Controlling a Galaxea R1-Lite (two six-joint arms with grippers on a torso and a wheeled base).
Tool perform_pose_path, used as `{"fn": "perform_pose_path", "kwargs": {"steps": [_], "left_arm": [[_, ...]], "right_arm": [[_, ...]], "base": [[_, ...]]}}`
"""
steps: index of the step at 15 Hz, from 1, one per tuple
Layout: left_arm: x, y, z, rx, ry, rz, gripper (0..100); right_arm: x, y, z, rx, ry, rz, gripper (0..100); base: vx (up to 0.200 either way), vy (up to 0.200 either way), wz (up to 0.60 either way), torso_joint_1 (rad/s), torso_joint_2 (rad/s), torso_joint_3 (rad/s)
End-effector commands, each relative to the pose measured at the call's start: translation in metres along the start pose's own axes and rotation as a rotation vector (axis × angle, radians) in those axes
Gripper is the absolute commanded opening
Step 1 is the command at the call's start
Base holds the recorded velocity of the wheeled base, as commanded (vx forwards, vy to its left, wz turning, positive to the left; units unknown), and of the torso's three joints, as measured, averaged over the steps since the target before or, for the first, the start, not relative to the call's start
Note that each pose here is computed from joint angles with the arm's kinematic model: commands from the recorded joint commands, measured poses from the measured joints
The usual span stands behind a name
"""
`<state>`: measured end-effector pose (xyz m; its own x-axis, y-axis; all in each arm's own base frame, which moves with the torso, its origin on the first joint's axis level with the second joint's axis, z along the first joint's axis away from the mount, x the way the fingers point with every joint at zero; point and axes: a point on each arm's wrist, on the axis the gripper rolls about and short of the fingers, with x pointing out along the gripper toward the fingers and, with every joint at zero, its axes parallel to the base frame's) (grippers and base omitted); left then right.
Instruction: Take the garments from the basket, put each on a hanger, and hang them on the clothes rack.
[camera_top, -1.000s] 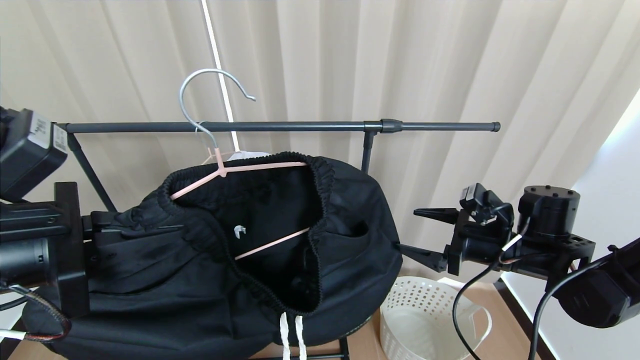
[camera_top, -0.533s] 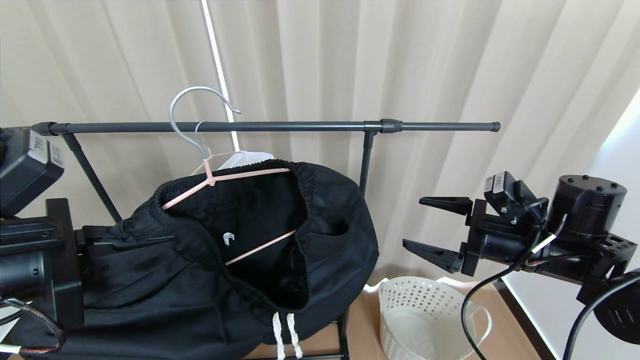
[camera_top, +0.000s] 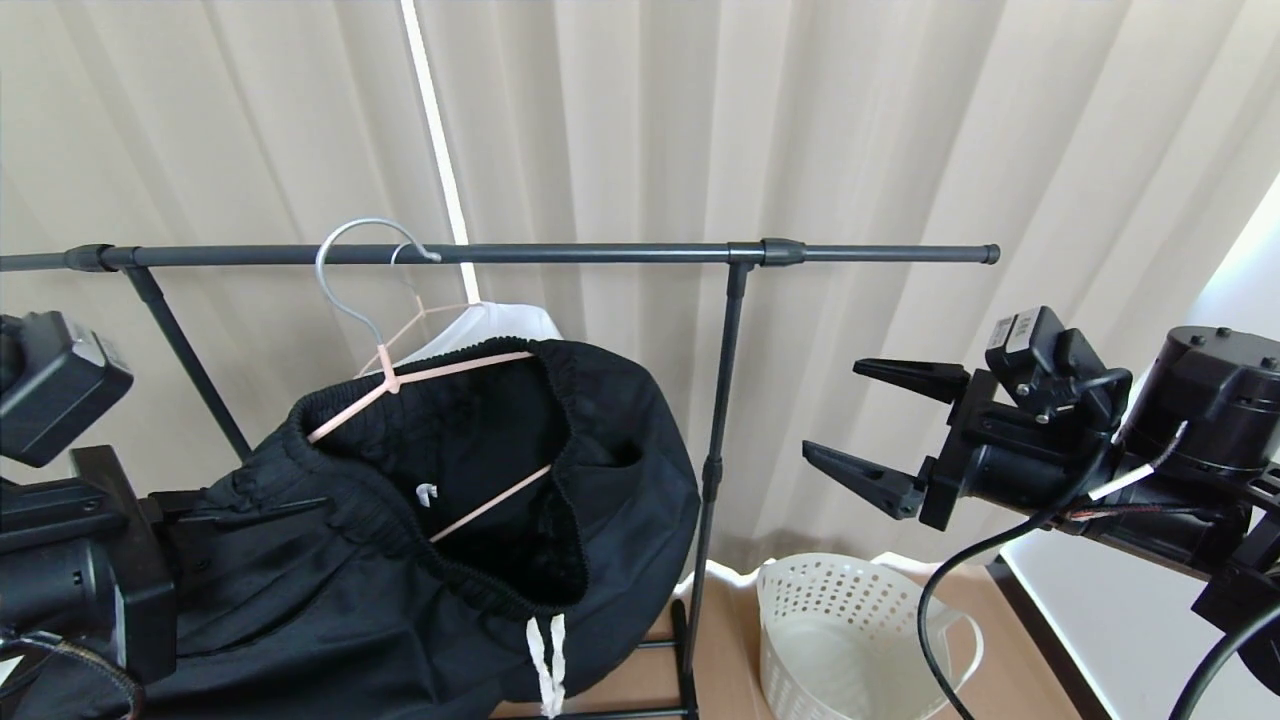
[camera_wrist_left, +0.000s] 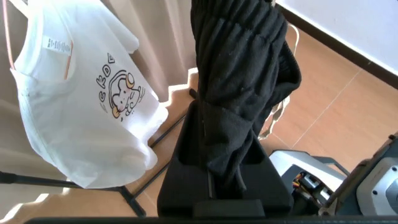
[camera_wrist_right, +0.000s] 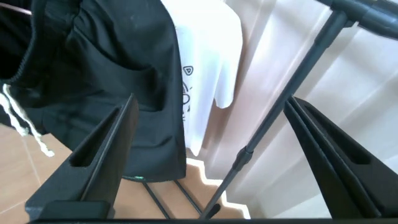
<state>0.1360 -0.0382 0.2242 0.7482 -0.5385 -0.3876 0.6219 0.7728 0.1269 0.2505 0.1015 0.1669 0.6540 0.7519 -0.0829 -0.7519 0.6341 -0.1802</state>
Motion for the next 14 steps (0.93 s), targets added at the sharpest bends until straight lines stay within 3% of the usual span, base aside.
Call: {"fn": "perform_pose_path", "kwargs": {"steps": [1,7,14], "left_arm": [[0.009,0.003,-0.001,-0.016,0.022,0.011,0],[0.038,0.014,-0.006,-0.049,0.1,0.041,0],[0.074,0.018,-0.009,-0.143,0.125,0.037,0]], "right_arm": [[0.001,0.0,0.004,0.003,-0.012,-0.001,100],[0.004,-0.003,0.005,0.019,-0.016,-0.01,100],[0.008,-0.005,-0.002,0.03,0.005,-0.015,100]], "base": [[0.0,0.0,0.0,0.0,0.0,0.0],[0.0,0.0,0.0,0.0,0.0,0.0],[0.0,0.0,0.0,0.0,0.0,0.0]]}}
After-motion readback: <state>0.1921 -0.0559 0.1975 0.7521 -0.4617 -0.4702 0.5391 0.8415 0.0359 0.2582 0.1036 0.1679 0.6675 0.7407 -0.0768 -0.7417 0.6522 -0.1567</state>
